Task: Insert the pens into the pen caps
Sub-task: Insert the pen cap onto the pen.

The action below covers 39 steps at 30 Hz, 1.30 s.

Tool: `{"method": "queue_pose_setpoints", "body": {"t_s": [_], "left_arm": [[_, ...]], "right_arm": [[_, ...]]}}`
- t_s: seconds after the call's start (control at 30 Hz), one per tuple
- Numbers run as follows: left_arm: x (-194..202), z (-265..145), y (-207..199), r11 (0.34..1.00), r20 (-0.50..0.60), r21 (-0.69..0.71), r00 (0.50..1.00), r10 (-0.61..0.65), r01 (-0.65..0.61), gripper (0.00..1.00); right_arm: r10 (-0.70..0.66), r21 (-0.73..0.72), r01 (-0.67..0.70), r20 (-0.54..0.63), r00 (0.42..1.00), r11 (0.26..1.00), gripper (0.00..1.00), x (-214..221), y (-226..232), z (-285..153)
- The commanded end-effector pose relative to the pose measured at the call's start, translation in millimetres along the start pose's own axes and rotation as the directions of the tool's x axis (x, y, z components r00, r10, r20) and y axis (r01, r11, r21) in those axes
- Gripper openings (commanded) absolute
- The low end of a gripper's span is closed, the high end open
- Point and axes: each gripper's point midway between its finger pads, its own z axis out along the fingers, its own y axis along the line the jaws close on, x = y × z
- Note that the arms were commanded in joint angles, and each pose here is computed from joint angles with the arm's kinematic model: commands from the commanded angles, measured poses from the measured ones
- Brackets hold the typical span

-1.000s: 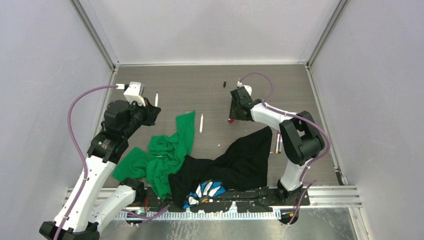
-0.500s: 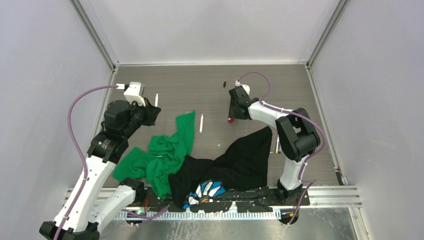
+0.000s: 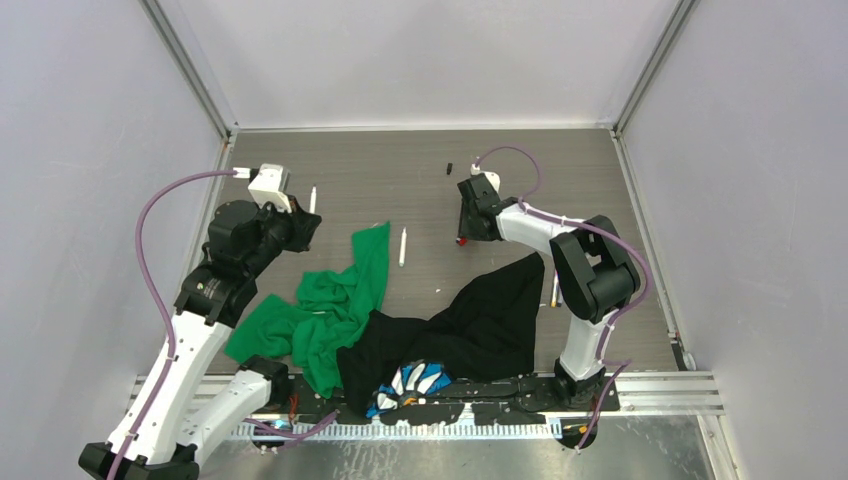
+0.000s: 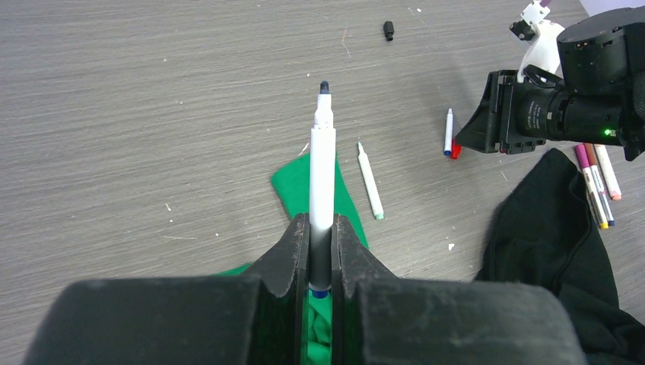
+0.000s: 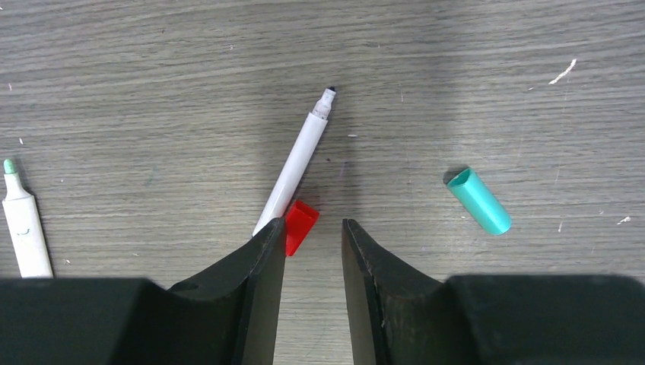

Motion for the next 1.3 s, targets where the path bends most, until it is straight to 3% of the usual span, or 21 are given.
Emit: {"method": "queue_pose_setpoints", "body": {"t_s": [0.0, 0.4, 0.73, 0.93, 1.27], "left_arm": [[-11, -4, 0, 1.0, 0.049, -0.005, 0.999, 0.014, -0.014, 0.0], [-12, -7, 0, 1.0, 0.058, -0.003, 0.998, 0.016, -0.016, 0.0], [-12, -6, 1, 1.0, 0.057, -0.008, 0.998, 0.016, -0.015, 0.0], [-12, -6, 1, 1.0, 0.057, -0.008, 0.998, 0.015, -0.015, 0.0], [-12, -7, 0, 1.0, 0.057, -0.005, 0.998, 0.017, -0.016, 0.0]], "right_arm": [[-0.002, 0.025, 0.001, 0.035, 0.999, 1.0, 0.38, -6, -4, -2], [-0.032, 0.122, 0.027, 0.039, 0.999, 0.992, 0.38, 4, -34, -22], [0.03, -0.006, -0.03, 0.078, 0.997, 1.0, 0.39, -19, -5, -43], [0.073, -0.022, -0.071, 0.056, 0.996, 0.997, 0.42, -15, 5, -32], [0.088, 0.064, -0.09, 0.04, 0.995, 0.994, 0.4, -9, -4, -16]]}}
